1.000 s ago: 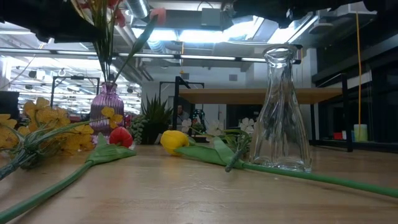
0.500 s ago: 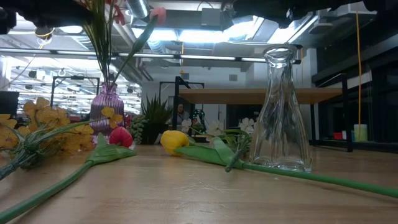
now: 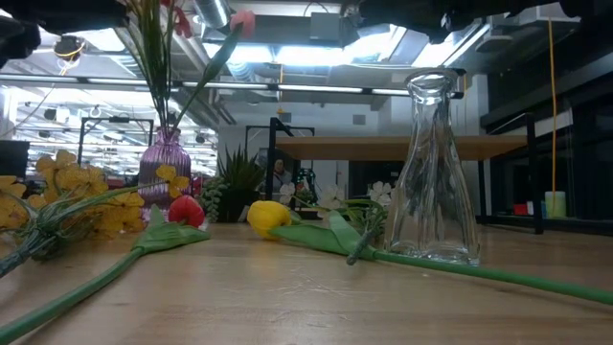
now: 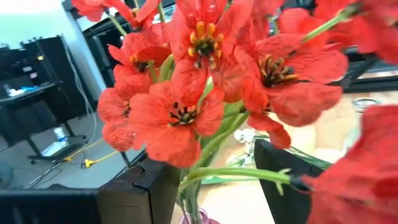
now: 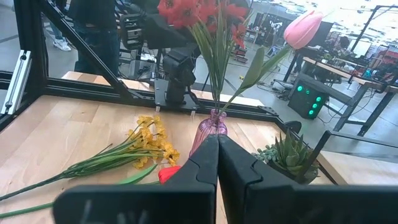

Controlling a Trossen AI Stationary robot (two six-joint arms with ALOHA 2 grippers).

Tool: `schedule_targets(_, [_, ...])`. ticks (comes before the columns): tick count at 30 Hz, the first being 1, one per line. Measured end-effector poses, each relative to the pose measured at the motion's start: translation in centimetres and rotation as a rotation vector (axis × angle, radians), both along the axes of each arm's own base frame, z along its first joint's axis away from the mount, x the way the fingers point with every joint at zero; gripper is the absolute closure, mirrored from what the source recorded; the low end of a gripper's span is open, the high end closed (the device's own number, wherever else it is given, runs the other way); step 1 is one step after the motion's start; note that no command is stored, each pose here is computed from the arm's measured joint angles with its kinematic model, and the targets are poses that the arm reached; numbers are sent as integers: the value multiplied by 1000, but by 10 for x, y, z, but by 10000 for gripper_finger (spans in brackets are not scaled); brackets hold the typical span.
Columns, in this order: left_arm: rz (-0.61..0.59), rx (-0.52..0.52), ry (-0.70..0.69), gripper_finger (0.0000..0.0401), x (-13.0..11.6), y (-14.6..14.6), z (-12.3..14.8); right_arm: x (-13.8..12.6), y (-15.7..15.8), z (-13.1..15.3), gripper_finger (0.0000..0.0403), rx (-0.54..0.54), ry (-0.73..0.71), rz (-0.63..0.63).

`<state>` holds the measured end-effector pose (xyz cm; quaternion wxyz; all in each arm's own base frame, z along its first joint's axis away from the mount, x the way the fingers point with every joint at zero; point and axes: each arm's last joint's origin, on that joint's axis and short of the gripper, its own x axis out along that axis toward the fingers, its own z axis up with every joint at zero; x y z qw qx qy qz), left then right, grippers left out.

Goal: Pick and place flowers into a vace then onto a shelf
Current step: Put the red flowers into the violet vase

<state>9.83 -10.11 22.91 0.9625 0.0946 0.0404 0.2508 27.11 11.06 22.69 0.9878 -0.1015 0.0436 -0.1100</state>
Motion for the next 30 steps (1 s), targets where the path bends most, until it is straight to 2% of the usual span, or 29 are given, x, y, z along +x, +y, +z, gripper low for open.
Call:
schedule_targets(4, [-60, 4, 13, 205, -4, -5, 0, 0, 0, 0, 393, 0, 0, 0])
schedule_targets(8, [-139, -79, 0, 205, -8, -9, -1, 0, 0, 0, 393, 2, -1, 0])
schedule_targets(17, [-269, -188, 35, 205, -10, -15, -3, 0, 0, 0, 393, 3, -1, 0])
schedule_targets(19, [-261, -167, 37, 205, -10, -15, -3, 0, 0, 0, 393, 3, -1, 0])
schedule_targets(23, [-170, 4, 41, 205, -11, -12, -1, 0, 0, 0, 393, 3, -1, 0])
schedule_targets(25, [-135, 56, 41, 205, -11, -11, 0, 0, 0, 0, 393, 4, -1, 0])
schedule_targets(30, [-157, 45, 24, 205, -10, -17, 9, 0, 0, 0, 393, 2, -1, 0])
